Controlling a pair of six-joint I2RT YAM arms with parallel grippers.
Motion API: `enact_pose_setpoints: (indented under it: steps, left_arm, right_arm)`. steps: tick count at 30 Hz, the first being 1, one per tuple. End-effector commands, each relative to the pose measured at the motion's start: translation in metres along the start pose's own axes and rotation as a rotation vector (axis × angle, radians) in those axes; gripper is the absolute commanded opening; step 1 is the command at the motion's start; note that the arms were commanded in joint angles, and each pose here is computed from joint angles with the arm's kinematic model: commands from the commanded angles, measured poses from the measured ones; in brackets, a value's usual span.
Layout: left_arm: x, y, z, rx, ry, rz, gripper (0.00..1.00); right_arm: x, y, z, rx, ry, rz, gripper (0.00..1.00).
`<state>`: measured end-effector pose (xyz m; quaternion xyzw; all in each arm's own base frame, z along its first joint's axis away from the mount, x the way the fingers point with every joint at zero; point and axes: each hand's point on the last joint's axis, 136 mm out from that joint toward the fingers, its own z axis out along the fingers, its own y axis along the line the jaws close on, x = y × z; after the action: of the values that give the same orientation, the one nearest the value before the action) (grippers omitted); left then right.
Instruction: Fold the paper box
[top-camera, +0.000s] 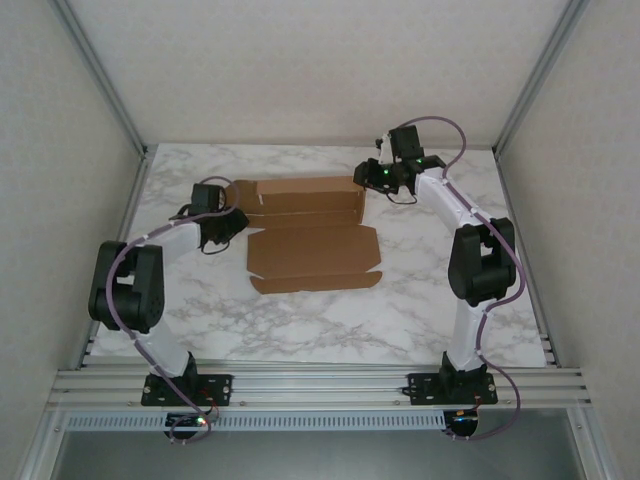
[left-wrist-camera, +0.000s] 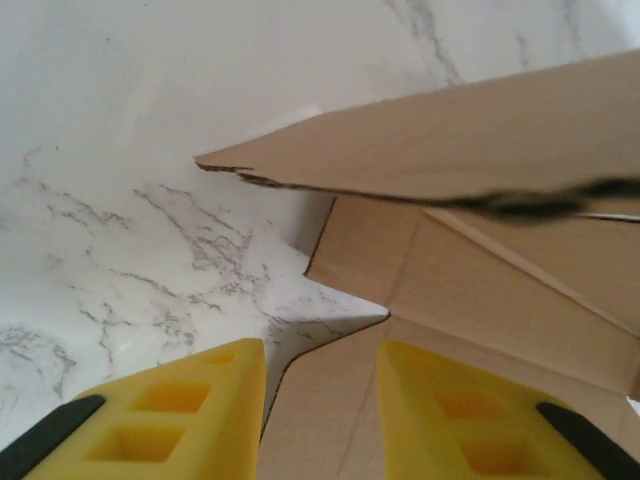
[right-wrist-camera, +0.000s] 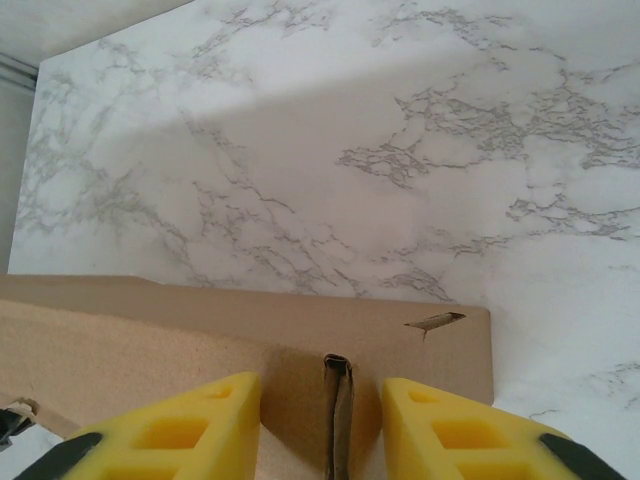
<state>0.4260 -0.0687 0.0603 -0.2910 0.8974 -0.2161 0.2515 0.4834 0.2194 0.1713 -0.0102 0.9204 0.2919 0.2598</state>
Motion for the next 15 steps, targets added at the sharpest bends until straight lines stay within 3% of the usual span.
enact_pose_setpoints:
  steps: [1, 6, 15]
  left_arm:
    - [-0.008, -0.006, 0.006, -0.01, -0.034, 0.006, 0.37]
    - [-0.013, -0.006, 0.015, -0.003, -0.061, 0.016, 0.45]
    - [-0.023, -0.027, 0.023, 0.12, -0.115, 0.027, 0.46]
  right_arm:
    - [0.018, -0.01, 0.012, 0.054, 0.071, -0.007, 0.36]
    - [0.021, -0.008, 0.017, 0.058, 0.084, -0.02, 0.36]
    - [0.023, -0.005, 0.021, 0.055, 0.094, -0.028, 0.36]
